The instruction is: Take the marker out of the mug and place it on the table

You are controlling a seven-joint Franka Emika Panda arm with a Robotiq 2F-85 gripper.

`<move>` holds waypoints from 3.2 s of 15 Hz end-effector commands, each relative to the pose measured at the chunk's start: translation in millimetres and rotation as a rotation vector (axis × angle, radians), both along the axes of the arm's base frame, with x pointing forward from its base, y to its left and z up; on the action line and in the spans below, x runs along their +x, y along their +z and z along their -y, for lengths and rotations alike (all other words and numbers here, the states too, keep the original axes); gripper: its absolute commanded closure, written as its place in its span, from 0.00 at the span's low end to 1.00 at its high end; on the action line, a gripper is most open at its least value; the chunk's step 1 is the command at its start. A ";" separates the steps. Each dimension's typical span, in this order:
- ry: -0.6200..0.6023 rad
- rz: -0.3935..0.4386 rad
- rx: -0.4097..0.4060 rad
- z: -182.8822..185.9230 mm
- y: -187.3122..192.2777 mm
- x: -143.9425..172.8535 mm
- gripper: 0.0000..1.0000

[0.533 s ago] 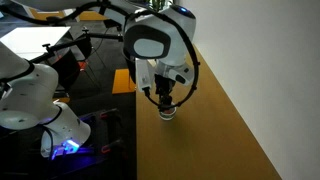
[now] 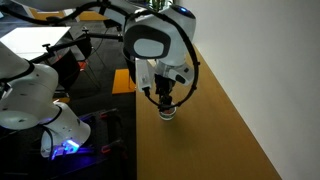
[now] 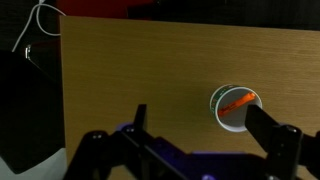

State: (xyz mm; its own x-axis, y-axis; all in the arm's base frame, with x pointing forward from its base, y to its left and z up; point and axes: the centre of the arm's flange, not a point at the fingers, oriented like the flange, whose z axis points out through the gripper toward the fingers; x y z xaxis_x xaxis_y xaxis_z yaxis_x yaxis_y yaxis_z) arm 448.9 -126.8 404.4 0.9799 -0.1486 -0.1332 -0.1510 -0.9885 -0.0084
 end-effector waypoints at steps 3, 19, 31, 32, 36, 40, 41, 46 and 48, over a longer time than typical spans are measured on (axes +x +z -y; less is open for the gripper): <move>-0.015 0.003 0.004 -0.1 -2.8 6.0 0.00; -0.272 0.015 0.055 -9.5 -82.7 48.1 0.00; -0.304 0.045 0.061 -24.0 -117.6 58.7 0.00; -0.318 0.056 0.061 -26.5 -122.6 59.4 0.00; -0.373 0.081 0.074 -35.9 -149.4 62.0 0.00; -0.400 0.049 0.178 -52.3 -179.0 68.5 0.00; -0.418 0.034 0.195 -57.7 -184.8 69.5 0.00; -0.470 0.016 0.213 -72.6 -204.3 73.0 0.00; -0.464 0.012 0.194 -73.1 -212.7 74.4 0.00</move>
State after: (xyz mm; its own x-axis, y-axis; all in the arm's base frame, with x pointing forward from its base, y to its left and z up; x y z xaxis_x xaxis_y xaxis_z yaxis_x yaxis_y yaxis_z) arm 515.1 -56.0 202.4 0.8250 -0.5274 -0.2031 -0.5618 -0.8042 -0.1938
